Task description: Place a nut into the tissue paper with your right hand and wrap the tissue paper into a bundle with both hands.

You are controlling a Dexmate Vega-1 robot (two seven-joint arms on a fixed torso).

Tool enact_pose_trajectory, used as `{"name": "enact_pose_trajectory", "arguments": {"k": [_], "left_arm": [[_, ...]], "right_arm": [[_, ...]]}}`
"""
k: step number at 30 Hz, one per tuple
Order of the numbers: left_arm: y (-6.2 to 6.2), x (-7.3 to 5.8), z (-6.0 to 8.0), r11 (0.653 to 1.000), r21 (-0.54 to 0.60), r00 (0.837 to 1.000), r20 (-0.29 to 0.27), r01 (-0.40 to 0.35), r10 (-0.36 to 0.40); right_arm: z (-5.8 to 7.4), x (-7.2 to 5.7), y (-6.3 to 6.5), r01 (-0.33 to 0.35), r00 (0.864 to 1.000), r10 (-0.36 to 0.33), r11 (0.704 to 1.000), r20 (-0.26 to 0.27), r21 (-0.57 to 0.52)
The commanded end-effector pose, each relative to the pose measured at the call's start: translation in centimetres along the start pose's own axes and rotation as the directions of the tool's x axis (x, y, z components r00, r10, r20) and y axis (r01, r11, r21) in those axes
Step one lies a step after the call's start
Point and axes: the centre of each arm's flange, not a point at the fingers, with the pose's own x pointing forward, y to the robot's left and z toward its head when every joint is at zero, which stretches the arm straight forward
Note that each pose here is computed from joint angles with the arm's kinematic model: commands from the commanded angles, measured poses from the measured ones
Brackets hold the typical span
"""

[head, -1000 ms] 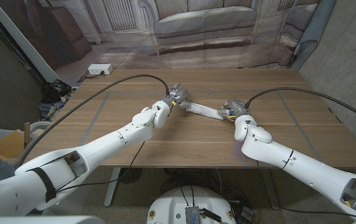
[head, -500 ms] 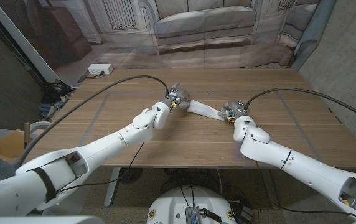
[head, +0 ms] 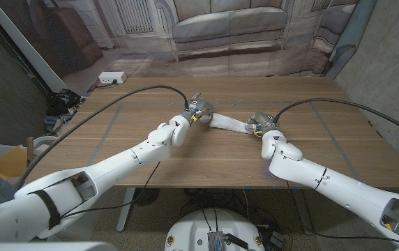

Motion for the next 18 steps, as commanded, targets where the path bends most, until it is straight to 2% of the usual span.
{"name": "enact_pose_trajectory", "arguments": {"k": [1, 9, 18], "left_arm": [[0.4, -0.6, -0.6, 0.999, -0.036, 1.0, -0.013, 0.007, -0.007], [1.4, -1.4, -1.1, 0.997, -0.075, 1.0, -0.027, 0.001, -0.003], [3.6, -2.8, -2.2, 0.988, -0.15, 0.998, -0.048, -0.036, 0.029]], "right_arm": [[0.3, -0.7, -0.3, 0.009, 1.0, -0.009, 1.0, 0.009, 0.006], [0.2, -1.4, -0.9, 0.025, 1.0, -0.025, 0.999, 0.016, 0.025], [0.0, -2.6, -2.0, 0.084, 0.996, -0.087, 0.993, 0.031, 0.085]]}}
